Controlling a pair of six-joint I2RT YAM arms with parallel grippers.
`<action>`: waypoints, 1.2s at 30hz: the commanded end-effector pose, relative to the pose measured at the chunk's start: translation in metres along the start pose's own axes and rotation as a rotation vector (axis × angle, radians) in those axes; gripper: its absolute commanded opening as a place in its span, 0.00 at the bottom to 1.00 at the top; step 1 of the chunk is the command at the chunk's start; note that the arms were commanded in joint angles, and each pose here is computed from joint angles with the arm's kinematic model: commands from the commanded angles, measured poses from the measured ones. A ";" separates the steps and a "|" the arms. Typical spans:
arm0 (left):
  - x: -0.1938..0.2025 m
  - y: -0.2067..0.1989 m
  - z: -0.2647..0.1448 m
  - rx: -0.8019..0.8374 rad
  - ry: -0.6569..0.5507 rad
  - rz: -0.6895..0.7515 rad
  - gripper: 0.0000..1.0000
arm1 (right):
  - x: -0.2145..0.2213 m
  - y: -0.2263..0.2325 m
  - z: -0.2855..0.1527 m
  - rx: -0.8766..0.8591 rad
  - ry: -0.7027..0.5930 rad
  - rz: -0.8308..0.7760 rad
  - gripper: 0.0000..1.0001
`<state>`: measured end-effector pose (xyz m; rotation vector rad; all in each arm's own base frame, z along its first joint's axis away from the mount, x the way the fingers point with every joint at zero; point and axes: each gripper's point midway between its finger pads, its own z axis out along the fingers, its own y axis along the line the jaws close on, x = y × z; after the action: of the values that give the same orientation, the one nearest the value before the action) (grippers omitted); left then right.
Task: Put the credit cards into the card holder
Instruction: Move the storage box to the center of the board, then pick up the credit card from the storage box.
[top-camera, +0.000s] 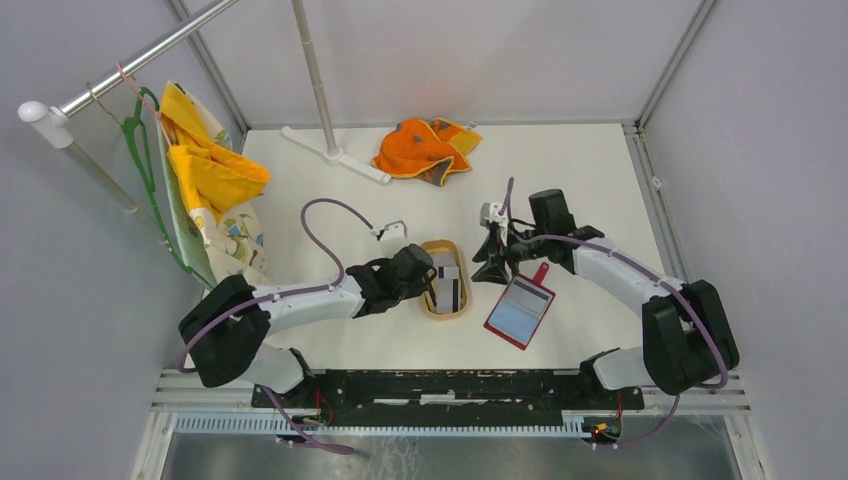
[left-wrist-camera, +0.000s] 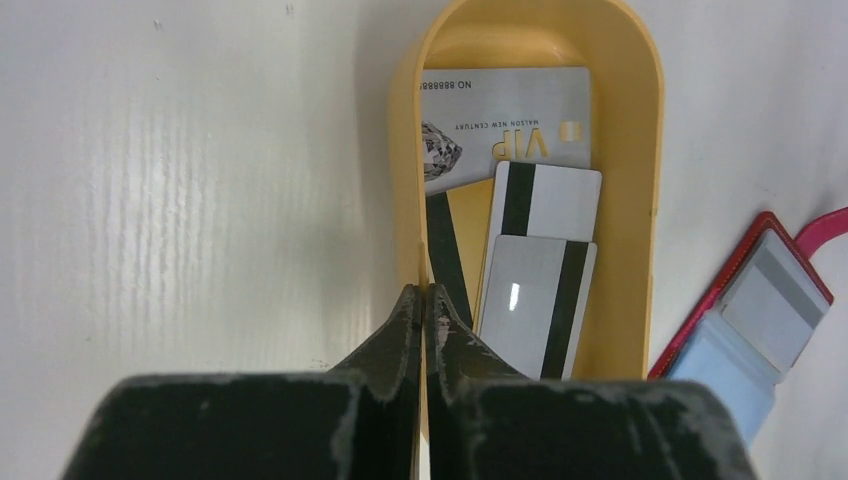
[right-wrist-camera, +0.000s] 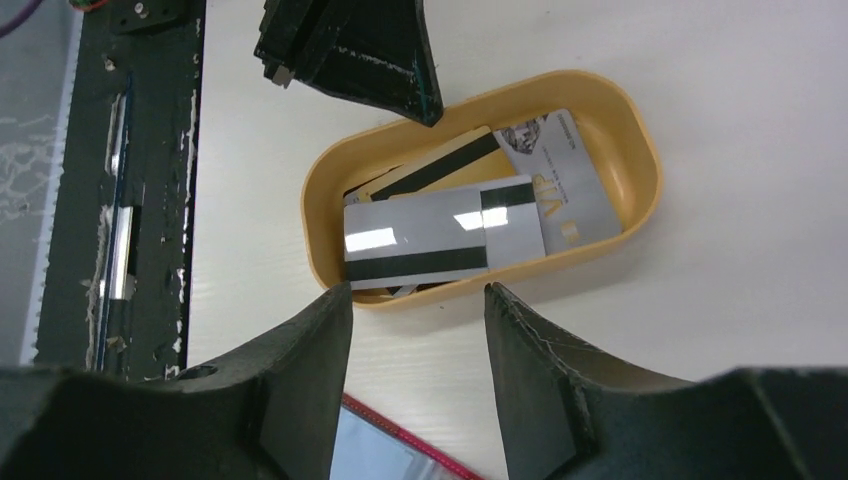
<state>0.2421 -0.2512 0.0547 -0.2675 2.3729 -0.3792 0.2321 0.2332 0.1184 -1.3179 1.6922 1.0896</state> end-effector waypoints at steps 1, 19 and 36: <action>-0.019 -0.020 -0.006 0.039 -0.087 -0.138 0.05 | -0.023 -0.002 0.011 -0.048 0.075 -0.127 0.59; 0.004 -0.016 -0.068 0.441 -0.085 0.013 0.58 | -0.010 -0.020 0.059 -0.276 0.481 -0.379 0.98; 0.042 -0.007 -0.061 0.569 -0.022 -0.030 0.35 | 0.026 -0.043 0.095 -0.136 0.660 -0.255 0.98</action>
<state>0.1685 -0.2426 0.0605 -0.0532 2.1764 -0.9483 0.2543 0.2943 0.0454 -2.1268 1.8050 0.7715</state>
